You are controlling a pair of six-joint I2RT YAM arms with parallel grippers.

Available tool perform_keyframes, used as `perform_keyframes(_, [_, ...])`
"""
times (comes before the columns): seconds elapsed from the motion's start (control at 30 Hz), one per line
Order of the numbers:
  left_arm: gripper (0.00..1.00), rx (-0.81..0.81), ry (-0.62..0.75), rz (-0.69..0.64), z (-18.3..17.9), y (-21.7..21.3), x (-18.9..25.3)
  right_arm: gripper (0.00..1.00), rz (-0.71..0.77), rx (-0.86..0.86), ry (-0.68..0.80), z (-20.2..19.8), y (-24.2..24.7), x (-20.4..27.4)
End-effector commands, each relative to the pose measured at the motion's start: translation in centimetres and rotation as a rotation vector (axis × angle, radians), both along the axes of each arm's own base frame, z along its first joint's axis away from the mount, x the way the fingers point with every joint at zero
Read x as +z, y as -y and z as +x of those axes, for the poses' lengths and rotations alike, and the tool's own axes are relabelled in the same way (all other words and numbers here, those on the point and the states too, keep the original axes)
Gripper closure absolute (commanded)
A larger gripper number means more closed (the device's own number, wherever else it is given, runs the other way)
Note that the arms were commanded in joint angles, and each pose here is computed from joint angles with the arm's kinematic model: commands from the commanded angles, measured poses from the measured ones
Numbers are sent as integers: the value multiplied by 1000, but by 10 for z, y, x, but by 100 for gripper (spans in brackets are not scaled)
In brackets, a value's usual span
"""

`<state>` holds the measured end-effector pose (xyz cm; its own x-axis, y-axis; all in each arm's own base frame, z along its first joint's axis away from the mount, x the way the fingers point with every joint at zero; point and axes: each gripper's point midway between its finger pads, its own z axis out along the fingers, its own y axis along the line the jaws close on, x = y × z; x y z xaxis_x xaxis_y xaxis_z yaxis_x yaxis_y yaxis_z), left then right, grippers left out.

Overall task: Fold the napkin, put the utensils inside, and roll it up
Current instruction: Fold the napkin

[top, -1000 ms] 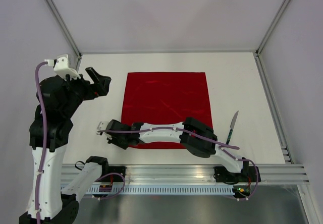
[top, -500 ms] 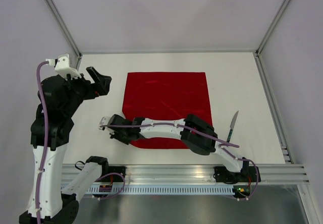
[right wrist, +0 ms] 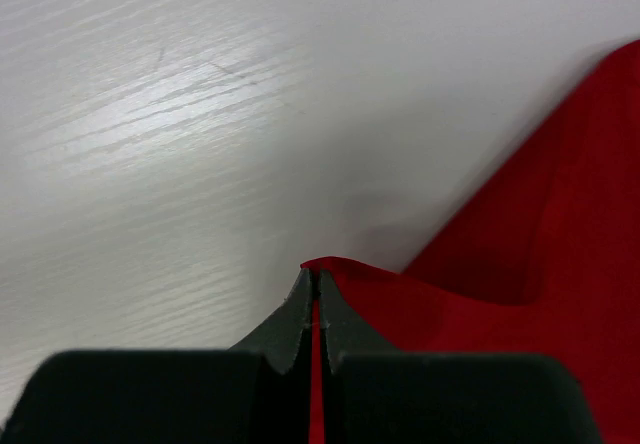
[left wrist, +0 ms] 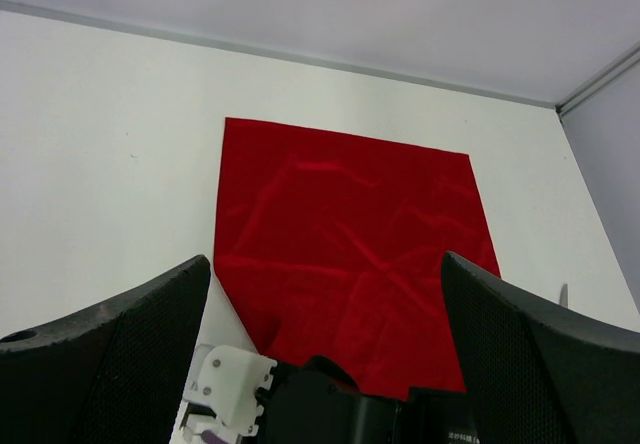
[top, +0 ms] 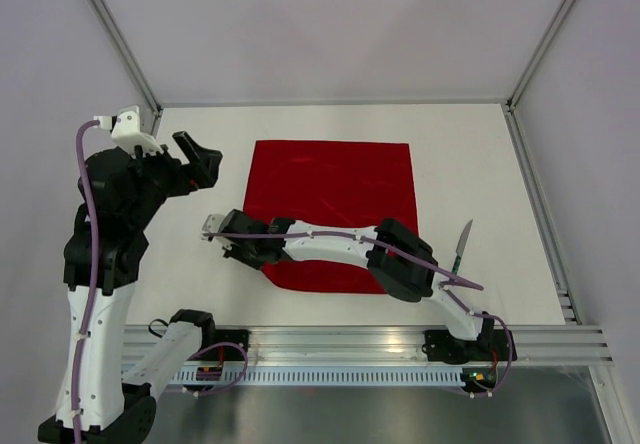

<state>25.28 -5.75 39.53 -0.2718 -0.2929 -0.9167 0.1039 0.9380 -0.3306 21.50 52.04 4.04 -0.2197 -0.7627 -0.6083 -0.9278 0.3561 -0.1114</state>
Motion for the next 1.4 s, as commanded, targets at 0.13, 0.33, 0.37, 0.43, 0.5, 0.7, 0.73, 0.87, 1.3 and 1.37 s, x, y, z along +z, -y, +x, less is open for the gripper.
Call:
perform_keyframes(0.13, [0,-14,26,5,6,2,3,100,-12,-87,123,48,34,42])
perform_keyframes(0.33, [0,-14,26,7,7,2,3,100,-33,-143,132,84,64,42])
perform_keyframes(0.37, [0,-15,23,7,9,3,2,99,-21,-164,139,94,71,48])
perform_keyframes(0.43, [0,-15,20,7,10,3,0,100,-13,-172,150,102,79,53])
perform_keyframes(0.5, [0,-18,15,6,12,4,-2,100,-8,-198,149,115,90,56])
perform_keyframes(0.7, [0,-32,8,-9,16,8,-9,100,22,-267,164,155,121,70])
perform_keyframes(0.73, [0,-33,9,-10,16,8,-9,100,30,-276,172,160,125,73])
perform_keyframes(0.87, [0,-35,6,-11,19,8,-14,100,36,-326,170,184,149,73])
perform_keyframes(1.3, [0,-69,-39,-19,30,17,-41,100,0,-449,198,241,219,56])
perform_keyframes(1.37, [0,-67,-42,-19,32,16,-44,100,-2,-478,207,252,233,56])
